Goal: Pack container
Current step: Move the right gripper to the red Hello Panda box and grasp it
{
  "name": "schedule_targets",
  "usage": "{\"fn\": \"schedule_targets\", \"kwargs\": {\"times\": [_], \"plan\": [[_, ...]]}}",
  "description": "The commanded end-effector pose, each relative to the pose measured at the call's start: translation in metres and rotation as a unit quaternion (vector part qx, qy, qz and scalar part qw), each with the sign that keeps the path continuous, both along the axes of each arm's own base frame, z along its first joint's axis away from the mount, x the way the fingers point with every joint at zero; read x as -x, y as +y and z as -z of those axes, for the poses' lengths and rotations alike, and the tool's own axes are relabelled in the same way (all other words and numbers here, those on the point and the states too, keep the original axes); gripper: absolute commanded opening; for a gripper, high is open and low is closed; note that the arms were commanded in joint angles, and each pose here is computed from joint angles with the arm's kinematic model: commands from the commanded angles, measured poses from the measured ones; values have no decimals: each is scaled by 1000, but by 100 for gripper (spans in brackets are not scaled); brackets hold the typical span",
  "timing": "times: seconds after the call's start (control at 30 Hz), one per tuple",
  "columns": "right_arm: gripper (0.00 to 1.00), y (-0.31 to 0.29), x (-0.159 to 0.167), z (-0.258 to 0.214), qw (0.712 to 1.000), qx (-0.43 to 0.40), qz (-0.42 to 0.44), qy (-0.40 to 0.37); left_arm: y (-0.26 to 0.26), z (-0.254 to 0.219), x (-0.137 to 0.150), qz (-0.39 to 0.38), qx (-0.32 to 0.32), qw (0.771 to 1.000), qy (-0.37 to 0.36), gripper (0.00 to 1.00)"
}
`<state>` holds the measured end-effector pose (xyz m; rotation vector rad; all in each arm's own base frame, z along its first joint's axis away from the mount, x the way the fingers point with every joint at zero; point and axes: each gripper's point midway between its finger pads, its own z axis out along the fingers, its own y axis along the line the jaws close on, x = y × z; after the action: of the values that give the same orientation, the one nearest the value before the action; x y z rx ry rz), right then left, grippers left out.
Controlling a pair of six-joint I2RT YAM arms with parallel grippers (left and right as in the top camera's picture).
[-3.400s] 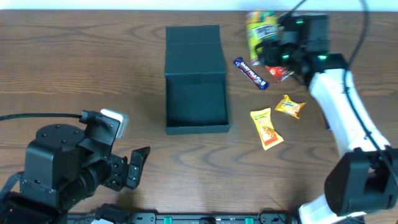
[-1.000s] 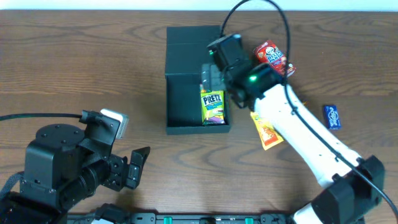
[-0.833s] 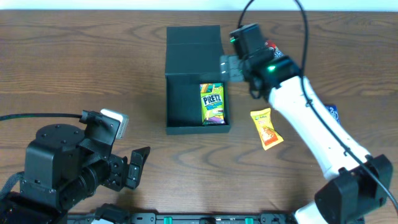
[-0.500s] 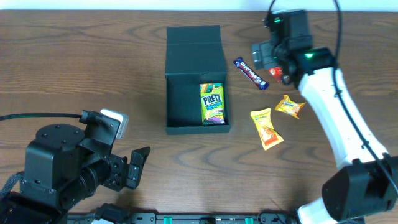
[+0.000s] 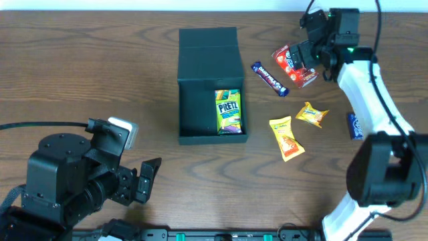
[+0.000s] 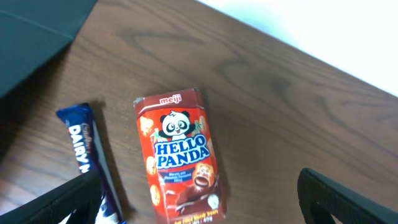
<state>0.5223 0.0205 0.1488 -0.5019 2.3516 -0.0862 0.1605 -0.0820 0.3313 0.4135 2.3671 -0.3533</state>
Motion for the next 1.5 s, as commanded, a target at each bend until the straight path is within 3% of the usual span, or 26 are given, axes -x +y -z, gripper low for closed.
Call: {"fn": "schedule_targets", "kwargs": {"times": [0.0, 0.43, 1.07, 1.47], "plan": [[99, 0, -7, 20, 1000, 6, -26, 11, -1, -5, 1, 4, 3, 1000, -8, 95], [99, 1, -18, 98, 997, -30, -45, 56, -1, -5, 1, 4, 3, 1000, -8, 95], [99, -5, -16, 133, 995, -43, -28, 84, -1, -5, 1, 4, 3, 1000, -8, 95], [83, -8, -14, 151, 993, -63, 2, 103, -1, -5, 1, 4, 3, 1000, -8, 95]]}}
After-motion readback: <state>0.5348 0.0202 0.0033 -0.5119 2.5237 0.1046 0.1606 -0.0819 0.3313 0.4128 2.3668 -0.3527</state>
